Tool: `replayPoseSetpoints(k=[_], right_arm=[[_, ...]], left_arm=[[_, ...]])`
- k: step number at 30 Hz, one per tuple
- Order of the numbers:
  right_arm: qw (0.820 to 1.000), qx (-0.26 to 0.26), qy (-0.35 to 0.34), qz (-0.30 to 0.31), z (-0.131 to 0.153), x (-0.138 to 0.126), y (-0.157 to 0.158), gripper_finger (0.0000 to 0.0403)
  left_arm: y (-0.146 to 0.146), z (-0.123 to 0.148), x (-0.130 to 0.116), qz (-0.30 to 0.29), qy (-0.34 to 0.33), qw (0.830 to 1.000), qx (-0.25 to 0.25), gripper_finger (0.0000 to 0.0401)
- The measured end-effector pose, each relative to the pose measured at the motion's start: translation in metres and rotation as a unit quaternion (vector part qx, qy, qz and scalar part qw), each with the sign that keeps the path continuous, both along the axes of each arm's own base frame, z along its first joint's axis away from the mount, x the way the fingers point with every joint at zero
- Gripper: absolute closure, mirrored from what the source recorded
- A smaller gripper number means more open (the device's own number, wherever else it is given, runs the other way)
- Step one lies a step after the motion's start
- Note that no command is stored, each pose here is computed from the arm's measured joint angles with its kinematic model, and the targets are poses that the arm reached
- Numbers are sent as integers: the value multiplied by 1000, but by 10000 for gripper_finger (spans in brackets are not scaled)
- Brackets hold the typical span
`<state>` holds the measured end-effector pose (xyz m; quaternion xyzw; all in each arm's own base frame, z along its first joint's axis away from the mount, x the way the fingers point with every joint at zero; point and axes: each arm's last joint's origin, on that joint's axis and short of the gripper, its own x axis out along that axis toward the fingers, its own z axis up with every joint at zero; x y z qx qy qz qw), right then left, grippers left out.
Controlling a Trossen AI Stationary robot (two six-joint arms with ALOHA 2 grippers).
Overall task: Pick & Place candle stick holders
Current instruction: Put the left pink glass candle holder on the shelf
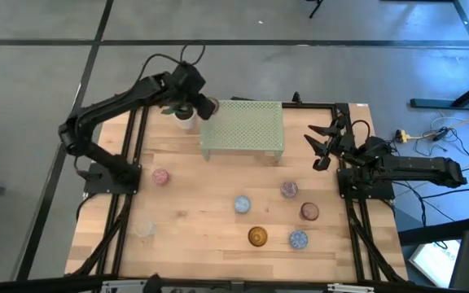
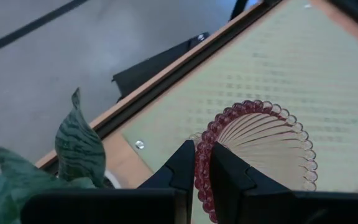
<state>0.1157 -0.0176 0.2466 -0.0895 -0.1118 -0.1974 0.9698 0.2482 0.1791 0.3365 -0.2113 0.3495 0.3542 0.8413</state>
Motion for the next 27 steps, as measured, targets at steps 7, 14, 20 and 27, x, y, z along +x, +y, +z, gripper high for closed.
replayPoseSetpoints(k=[7, 14, 20, 27], right_arm=[[1000, 1, 11, 0, -2, 1, 0, 241], [1000, 2, 21, 0, -4, 1, 0, 241], [1000, 2, 22, 0, -4, 1, 0, 241], [1000, 2, 22, 0, -4, 1, 0, 241]], left_arm=[[19, -11, 0, 19, -4, 1000, -18, 374], [27, -11, -7, 29, -5, 999, -21, 374], [28, -11, -7, 0, -33, 998, -52, 373], [26, -13, -8, -6, -26, 997, -69, 373]])
